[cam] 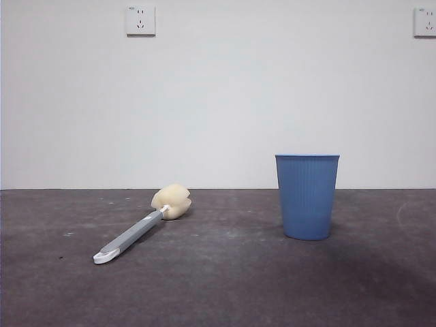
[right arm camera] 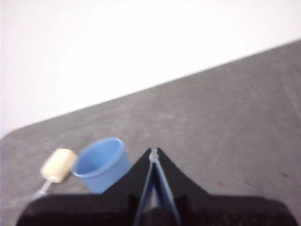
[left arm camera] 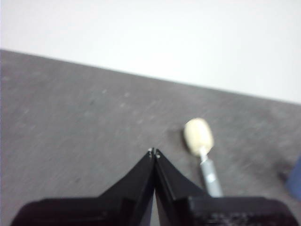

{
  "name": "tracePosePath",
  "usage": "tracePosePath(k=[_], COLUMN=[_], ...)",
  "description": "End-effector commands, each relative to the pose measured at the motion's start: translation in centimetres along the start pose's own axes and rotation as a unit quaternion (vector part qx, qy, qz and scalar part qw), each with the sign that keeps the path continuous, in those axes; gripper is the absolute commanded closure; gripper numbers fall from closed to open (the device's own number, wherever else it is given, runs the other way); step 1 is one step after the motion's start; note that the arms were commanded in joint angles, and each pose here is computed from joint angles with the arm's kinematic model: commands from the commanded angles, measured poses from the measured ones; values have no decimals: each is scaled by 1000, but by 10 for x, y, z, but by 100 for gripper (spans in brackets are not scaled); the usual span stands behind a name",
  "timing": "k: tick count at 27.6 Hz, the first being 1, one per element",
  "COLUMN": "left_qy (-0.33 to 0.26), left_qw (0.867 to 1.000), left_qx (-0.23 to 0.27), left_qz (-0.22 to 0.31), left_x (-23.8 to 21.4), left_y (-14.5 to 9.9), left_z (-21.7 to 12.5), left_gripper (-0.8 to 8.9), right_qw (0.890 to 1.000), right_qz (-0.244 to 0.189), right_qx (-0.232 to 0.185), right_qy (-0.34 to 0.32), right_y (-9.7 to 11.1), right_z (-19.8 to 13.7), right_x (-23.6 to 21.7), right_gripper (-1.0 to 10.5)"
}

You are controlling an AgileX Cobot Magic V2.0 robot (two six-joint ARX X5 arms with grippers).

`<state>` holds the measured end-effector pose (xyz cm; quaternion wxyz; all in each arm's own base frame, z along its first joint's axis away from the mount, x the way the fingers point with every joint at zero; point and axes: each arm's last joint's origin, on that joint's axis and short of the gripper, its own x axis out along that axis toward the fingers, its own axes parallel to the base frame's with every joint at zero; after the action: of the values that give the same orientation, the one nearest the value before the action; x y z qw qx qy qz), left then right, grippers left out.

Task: Pick up the cup brush,pick up the cup,insert the brush into the cup,clean the cup,put the cup brush back,put the cup back to the fixed position on the table

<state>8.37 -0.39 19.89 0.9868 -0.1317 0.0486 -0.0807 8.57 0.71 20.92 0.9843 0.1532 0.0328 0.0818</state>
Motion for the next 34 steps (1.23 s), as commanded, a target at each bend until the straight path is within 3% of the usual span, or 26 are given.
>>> tracePosePath(k=[1,5,10,14,21,24,28,30,32,34], left_qy=[2,26,78,127,231,268,287,286,285,286], left_qw=[1000,999,993,983,952,941,936,936,937,938], left_qx=[-17,-20,-10,15,43,49,46,47,46,48], left_qz=[-13,-36,-87,-133,-195,-202,-198,-199,-198,-187], left_x=[-3,-6,-8,-8,-7,-6,-4,-4,-4,-4], left_y=[-4,-10,-20,-27,-35,-35,-34,-34,-34,-34], left_z=[9,25,47,64,80,80,78,79,79,79], left_gripper=[820,820,820,820,821,821,820,811,774,450], right_qw=[1000,998,986,964,918,905,895,895,896,897], right_qz=[21,49,104,149,185,188,188,188,188,186], right_qx=[8,8,-10,-20,-37,-48,-52,-52,-52,-50], right_qy=[6,43,130,218,349,380,400,400,399,399], right_y=[6,16,28,35,41,41,40,40,40,40], right_z=[14,35,58,69,73,71,68,68,68,68], right_x=[-1,-1,1,4,5,4,3,4,4,4], right_gripper=[958,958,958,958,958,958,956,913,798,466])
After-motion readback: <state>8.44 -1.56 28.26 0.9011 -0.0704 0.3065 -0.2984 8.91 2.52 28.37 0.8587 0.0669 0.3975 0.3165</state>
